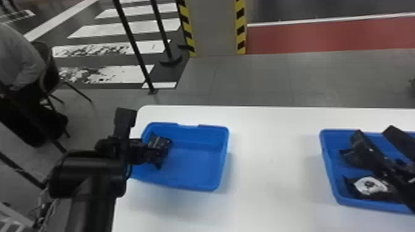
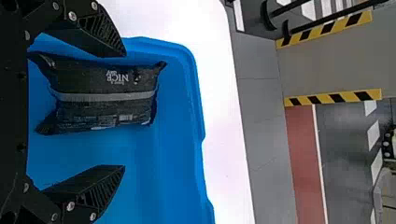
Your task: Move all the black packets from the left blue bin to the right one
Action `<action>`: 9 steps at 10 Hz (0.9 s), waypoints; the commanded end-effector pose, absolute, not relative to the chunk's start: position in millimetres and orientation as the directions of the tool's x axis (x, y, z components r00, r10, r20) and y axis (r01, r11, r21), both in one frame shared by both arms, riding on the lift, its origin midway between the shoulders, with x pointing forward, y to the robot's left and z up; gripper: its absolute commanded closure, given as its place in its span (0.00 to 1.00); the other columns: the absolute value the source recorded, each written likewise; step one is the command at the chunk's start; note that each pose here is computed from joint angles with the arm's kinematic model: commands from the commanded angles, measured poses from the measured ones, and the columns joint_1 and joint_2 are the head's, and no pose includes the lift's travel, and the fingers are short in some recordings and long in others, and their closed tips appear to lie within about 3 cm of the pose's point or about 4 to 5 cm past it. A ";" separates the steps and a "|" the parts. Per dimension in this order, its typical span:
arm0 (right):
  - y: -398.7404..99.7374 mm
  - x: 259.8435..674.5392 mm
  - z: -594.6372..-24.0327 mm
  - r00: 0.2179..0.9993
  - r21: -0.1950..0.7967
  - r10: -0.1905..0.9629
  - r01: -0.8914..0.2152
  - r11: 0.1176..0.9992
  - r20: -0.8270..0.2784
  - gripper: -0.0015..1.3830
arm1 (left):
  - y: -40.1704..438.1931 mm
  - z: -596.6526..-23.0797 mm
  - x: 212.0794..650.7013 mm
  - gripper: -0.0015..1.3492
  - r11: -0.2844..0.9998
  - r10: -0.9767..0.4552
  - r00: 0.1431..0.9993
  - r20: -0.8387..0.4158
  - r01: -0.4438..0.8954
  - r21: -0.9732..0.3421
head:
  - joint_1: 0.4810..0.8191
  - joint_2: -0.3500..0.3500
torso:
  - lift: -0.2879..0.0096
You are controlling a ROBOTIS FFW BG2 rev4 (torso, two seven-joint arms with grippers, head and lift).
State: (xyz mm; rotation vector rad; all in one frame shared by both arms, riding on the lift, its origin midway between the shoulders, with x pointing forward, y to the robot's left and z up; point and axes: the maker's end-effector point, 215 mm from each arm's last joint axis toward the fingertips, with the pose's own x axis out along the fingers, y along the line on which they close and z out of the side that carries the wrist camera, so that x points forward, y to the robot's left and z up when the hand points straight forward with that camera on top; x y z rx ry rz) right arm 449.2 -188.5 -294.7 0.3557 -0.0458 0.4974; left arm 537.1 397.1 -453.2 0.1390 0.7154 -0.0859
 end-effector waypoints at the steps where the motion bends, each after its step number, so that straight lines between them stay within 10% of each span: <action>1: -188.4 449.4 -294.8 0.879 0.325 0.458 -0.474 0.818 0.130 0.18 | 395.3 -461.5 538.9 0.15 0.988 -0.037 0.734 -0.678 0.128 0.085 | 0.63 0.83 | 0.60; 9: -184.4 449.9 -300.9 0.873 0.349 0.473 -0.483 0.803 0.118 0.18 | 397.7 -482.7 526.3 0.35 0.993 -0.004 0.647 -0.762 0.095 0.075 | 0.63 0.84 | 0.60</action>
